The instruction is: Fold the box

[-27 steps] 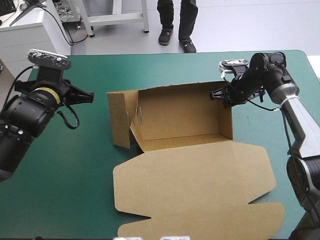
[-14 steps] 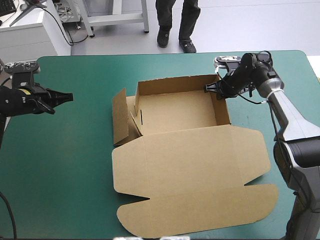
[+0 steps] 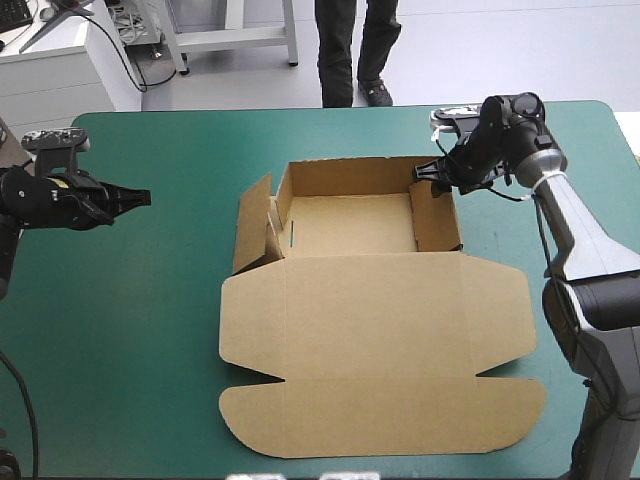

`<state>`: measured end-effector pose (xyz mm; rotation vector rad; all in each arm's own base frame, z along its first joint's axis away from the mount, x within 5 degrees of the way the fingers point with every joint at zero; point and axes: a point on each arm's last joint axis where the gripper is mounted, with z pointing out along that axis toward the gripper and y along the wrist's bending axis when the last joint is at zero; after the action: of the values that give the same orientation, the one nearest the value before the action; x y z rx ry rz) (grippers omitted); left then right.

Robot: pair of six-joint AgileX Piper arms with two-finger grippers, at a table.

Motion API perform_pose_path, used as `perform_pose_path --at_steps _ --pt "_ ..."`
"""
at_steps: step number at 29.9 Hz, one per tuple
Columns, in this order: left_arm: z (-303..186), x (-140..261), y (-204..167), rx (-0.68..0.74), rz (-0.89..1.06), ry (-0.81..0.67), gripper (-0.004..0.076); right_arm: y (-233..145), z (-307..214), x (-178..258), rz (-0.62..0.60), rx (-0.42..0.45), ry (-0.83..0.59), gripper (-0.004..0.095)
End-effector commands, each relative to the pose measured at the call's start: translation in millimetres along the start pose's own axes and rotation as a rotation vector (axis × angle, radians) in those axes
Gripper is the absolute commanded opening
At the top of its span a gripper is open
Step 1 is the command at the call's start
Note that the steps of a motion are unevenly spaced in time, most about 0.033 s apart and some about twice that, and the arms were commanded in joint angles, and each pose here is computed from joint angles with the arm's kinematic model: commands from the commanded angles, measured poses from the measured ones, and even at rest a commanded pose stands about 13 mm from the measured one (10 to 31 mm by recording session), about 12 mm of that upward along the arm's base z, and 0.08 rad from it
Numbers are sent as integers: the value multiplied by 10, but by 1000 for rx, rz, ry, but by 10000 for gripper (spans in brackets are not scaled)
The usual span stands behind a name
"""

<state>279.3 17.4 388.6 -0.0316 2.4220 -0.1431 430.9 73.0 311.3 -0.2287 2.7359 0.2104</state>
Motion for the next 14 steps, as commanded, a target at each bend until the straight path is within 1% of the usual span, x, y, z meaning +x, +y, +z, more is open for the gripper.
perform_pose_path --at_steps 1,10,14 --pt "-159 -91 -26 7 -2 -98 -6 46 -491 -72 -18 2 -116 515" --pt "-122 -97 -18 6 9 -91 -6 96 -1187 68 -8 4 -246 519" --pt "-96 -98 -14 6 19 -85 -6 114 -1319 173 -10 4 -257 562"
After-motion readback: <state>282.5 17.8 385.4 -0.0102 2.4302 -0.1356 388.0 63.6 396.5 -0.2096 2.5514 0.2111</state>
